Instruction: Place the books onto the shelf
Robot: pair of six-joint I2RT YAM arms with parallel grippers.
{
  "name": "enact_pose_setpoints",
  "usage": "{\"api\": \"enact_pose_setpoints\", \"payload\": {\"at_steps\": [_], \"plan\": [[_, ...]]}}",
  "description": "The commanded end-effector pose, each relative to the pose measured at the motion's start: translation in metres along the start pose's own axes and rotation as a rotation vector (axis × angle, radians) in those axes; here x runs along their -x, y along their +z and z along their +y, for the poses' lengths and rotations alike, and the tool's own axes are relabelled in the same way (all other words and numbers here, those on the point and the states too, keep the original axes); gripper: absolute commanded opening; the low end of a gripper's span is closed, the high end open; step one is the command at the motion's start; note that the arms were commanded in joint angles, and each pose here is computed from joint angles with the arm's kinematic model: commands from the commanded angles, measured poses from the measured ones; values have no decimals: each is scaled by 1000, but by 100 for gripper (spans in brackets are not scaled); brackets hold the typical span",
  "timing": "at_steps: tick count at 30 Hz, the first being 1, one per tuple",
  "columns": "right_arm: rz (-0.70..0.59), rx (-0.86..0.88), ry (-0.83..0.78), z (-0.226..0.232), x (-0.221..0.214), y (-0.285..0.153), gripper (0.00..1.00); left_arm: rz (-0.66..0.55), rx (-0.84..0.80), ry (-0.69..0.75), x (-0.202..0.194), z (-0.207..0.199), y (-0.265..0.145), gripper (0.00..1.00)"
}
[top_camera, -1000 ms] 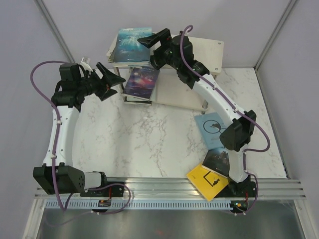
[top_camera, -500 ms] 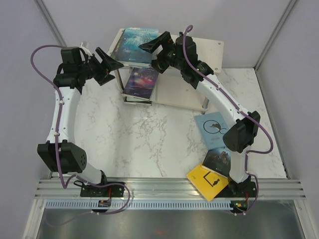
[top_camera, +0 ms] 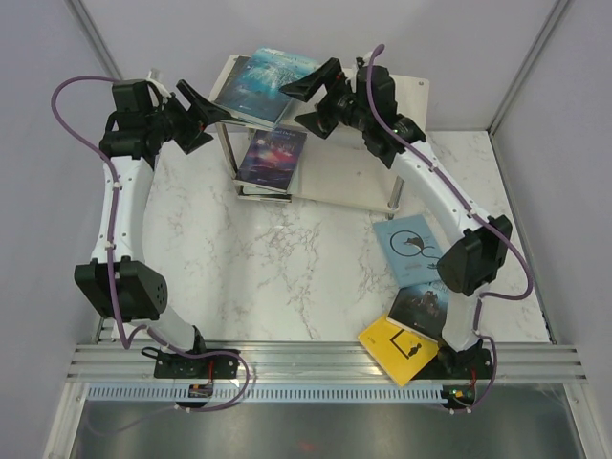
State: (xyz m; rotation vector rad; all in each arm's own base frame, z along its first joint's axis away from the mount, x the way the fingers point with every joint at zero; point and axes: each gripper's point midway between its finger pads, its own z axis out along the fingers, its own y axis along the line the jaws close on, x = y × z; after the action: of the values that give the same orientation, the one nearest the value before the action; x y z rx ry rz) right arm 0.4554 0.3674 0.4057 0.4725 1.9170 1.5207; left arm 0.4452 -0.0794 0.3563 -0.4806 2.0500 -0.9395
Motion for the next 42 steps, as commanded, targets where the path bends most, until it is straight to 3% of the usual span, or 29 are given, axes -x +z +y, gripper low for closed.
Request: {"api": "enact_pose_setpoints", "payload": {"at_steps": [1, 8, 11, 12, 14, 15, 16, 22, 30, 42], "plan": [[-38, -113, -4, -41, 31, -15, 98, -52, -9, 65, 13, -10, -11, 87], [-118, -108, -9, -47, 78, -39, 98, -77, -47, 80, 15, -28, -32, 88], [-131, -44, -6, -35, 86, -32, 64, -74, -80, 95, 13, -39, -42, 91], [-133, -37, -1, -34, 87, -30, 43, -80, -94, 106, 13, -44, -47, 92], [-140, -30, 11, -34, 92, -23, 18, -82, -113, 120, 12, -51, -53, 93], [-138, -46, 19, -44, 93, -15, 6, -83, -123, 127, 10, -55, -59, 93], [-143, -35, 23, -41, 96, -12, 3, -83, -127, 129, 9, -56, -61, 94], [-134, -34, 52, -54, 97, 20, 1, -57, -130, 115, -8, -52, -69, 95], [-67, -31, 89, -66, 60, 65, 2, -40, -124, 114, -19, -44, -73, 96], [-35, -16, 113, -76, 40, 96, 4, -35, -116, 106, -23, -38, -77, 96]]}}
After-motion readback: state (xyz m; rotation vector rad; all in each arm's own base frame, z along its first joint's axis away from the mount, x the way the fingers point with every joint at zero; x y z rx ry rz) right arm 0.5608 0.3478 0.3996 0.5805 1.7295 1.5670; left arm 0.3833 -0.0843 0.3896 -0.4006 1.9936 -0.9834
